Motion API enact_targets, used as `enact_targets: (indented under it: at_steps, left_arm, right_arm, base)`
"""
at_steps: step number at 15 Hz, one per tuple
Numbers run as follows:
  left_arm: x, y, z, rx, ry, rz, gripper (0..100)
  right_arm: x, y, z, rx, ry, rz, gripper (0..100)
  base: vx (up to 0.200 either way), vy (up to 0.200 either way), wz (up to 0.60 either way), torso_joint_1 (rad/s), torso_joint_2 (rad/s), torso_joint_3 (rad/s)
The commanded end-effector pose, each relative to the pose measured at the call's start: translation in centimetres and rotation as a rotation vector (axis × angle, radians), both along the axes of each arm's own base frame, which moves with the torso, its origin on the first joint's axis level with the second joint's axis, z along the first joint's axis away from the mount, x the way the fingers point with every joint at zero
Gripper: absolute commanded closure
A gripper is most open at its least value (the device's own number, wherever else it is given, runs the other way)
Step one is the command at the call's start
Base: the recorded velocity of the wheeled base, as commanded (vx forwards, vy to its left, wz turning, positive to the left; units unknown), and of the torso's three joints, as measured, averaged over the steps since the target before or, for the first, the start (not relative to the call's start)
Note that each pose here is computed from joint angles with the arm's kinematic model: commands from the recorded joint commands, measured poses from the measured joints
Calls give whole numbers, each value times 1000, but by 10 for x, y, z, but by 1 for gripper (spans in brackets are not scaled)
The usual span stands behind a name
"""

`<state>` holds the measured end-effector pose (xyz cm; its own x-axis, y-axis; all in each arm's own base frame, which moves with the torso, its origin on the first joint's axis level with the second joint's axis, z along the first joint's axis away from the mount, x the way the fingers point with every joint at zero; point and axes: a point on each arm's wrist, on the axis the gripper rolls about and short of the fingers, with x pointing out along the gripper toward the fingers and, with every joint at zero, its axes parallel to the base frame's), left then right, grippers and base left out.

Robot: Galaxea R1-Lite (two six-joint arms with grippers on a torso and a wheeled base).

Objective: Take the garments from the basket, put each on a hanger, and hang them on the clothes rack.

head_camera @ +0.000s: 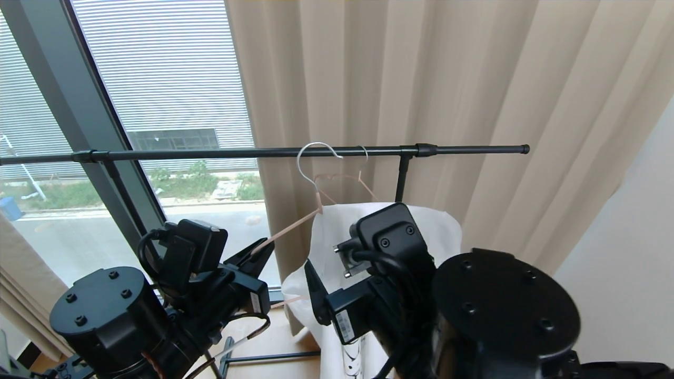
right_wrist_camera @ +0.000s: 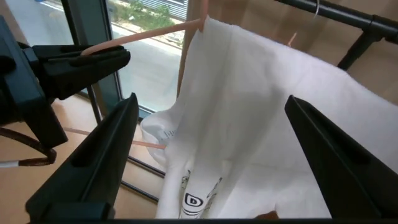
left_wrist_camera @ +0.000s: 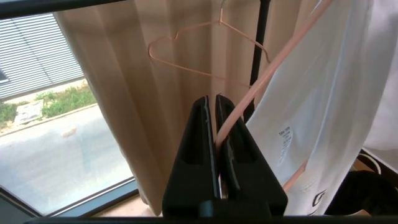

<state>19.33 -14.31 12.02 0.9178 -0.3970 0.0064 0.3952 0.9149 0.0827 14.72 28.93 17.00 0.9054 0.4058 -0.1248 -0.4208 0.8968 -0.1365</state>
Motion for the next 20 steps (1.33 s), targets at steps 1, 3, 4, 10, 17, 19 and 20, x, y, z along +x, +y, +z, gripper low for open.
enact_targets:
  at_steps: [1, 3, 4, 10, 17, 19, 20]
  left_arm:
    - [-3, 0, 0, 0, 0, -10, 100]
    - [-6, 0, -2, 9, 9, -37, 100]
    - [-6, 0, -2, 10, 11, -37, 100]
    - [-14, 7, -9, 34, 46, -60, 100]
    - [-27, 9, -6, 38, 41, -127, 100]
    - [-28, 10, -6, 36, 38, -132, 100]
    - [-29, 10, -5, 36, 35, -135, 100]
  right_arm:
    - [9, -50, 26, -30, -52, 55, 0]
    - [11, -77, 38, -112, -26, 138, 0]
    - [11, -79, 39, -116, -20, 146, 0]
    - [34, -136, 95, -247, 207, 427, 0]
    - [101, -122, 105, -518, 473, 743, 0]
    - [116, -120, 97, -571, 505, 872, 0]
    - [120, -120, 94, -600, 497, 913, 0]
  base:
    - [0, 0, 0, 0, 0, 0]
    - [0, 0, 0, 0, 0, 0]
    - [0, 0, 0, 0, 0, 0]
    - [0, 0, 0, 0, 0, 0]
    - [0, 0, 0, 0, 0, 0]
    - [0, 0, 0, 0, 0, 0]
    - [0, 0, 0, 0, 0, 0]
